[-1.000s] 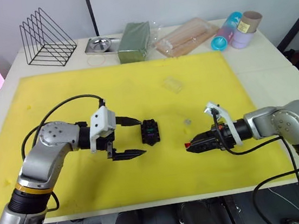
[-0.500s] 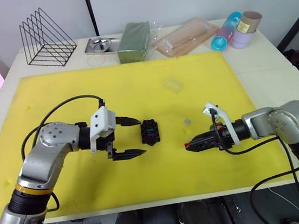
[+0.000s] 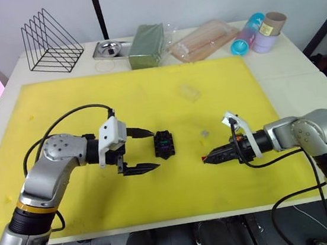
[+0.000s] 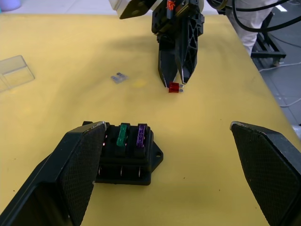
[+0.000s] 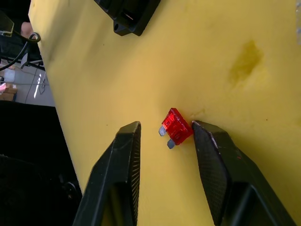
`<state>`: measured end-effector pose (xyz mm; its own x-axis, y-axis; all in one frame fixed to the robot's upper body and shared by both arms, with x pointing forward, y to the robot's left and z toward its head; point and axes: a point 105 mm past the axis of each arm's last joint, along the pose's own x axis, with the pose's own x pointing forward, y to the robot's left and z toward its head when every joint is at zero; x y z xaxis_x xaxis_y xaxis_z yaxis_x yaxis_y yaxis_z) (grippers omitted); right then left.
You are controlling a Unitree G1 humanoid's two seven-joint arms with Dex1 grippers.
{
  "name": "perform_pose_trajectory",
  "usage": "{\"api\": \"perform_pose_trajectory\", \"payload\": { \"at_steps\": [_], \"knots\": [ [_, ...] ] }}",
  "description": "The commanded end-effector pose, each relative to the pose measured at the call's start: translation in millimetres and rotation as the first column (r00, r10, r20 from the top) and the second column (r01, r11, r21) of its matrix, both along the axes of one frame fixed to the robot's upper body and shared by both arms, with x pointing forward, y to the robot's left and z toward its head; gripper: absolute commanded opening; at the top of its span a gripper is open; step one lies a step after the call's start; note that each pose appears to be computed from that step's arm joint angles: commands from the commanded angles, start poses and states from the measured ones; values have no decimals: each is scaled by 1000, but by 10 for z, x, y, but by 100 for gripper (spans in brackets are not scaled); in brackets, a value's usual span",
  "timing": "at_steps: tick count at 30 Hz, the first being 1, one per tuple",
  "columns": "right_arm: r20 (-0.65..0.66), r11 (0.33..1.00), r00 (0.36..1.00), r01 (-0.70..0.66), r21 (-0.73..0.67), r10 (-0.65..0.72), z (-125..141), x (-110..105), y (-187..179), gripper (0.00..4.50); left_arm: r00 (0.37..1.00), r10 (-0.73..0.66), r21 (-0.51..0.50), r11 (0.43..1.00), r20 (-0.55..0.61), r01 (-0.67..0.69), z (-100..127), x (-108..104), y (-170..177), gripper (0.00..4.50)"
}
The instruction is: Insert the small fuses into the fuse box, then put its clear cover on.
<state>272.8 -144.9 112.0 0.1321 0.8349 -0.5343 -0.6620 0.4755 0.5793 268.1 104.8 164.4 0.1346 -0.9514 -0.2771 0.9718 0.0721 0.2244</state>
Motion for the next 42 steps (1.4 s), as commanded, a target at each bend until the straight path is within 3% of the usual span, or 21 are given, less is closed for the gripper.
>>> {"api": "perform_pose_trajectory", "payload": {
  "at_steps": [1, 2, 14, 24, 29, 32, 34, 37, 42],
  "knots": [
    [16, 1000, 1000, -19, 18, 19, 66, 13, 29, 56, 999, -4, -12, 1000, 51, 5, 99, -27, -3, 450],
    [19, 1000, 1000, -21, 12, 21, 63, 14, 25, 24, 999, -3, -12, 1000, 51, 4, 98, -27, -1, 450],
    [35, 999, 999, -39, 13, 38, 103, 7, 32, 11, 999, 1, -13, 1000, 55, 0, 100, -15, -3, 450],
    [189, 993, 975, -110, -30, 114, 397, -6, 103, 11, 998, 19, -6, 1000, 55, -19, 123, 7, 61, 450],
    [459, 966, 853, -179, -187, 247, 750, 94, 284, 11, 997, 65, 5, 998, 51, -66, 155, 75, 190, 450],
    [532, 961, 804, -179, -213, 268, 927, 185, 397, 11, 996, 75, 32, 997, 48, -77, 107, 103, 243, 450],
    [609, 949, 732, -181, -260, 306, 1029, 291, 517, 11, 997, 71, 39, 997, 43, -72, 63, 127, 233, 450],
    [653, 931, 669, -200, -304, 357, 1086, 377, 649, 11, 997, 68, 35, 997, 38, -69, 32, 163, 214, 450],
    [659, 899, 615, -246, -362, 433, 980, 460, 810, 11, 997, 64, 39, 997, 32, -66, -23, 186, 196, 450]
  ]
}}
